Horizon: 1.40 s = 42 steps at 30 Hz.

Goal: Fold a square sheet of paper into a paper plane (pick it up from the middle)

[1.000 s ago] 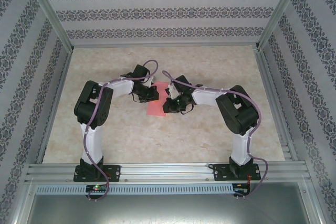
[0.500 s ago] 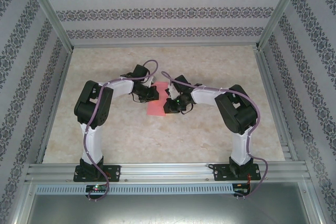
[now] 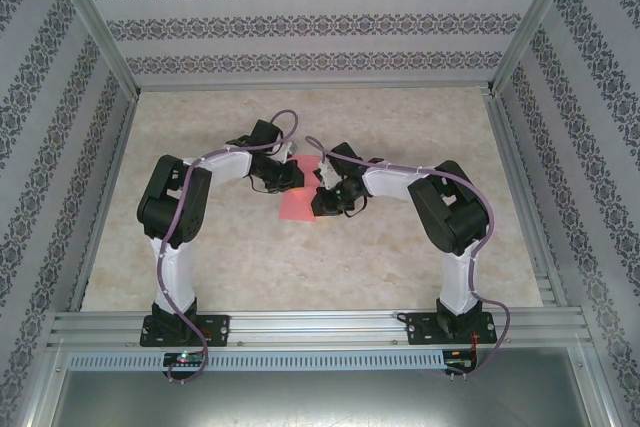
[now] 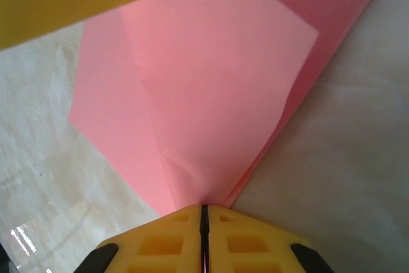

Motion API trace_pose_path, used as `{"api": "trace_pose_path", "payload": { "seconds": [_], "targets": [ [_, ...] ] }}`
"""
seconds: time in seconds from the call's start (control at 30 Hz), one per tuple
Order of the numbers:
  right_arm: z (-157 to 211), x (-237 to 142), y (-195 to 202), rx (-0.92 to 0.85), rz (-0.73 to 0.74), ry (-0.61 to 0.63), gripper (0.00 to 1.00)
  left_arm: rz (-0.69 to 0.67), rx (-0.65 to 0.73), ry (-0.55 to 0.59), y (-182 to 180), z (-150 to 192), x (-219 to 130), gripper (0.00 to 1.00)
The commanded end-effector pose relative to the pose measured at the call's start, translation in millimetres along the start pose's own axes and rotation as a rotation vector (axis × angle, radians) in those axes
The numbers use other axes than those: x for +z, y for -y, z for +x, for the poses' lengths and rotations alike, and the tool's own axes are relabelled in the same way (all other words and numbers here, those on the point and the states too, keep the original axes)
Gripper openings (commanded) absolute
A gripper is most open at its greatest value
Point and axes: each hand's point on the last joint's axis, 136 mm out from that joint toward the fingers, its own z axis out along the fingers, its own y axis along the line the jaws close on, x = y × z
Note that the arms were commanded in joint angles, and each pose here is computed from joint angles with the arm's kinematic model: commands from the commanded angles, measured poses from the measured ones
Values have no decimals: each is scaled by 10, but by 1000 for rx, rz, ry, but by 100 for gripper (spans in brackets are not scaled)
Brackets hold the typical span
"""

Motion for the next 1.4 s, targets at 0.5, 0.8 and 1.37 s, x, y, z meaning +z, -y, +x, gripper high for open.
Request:
{"api": "trace_pose_path", "payload": {
  "seconds": [0.5, 0.8, 1.37],
  "targets": [
    [50, 29, 249, 21, 85, -11, 9, -21, -5, -92, -158, 134, 236, 10],
    [-69, -129, 66, 28, 18, 53, 9, -63, -29, -105, -384, 187, 315, 9],
    [-239, -167, -458, 29, -190, 87, 9, -92, -31, -112, -533, 250, 365, 10]
  ]
}}
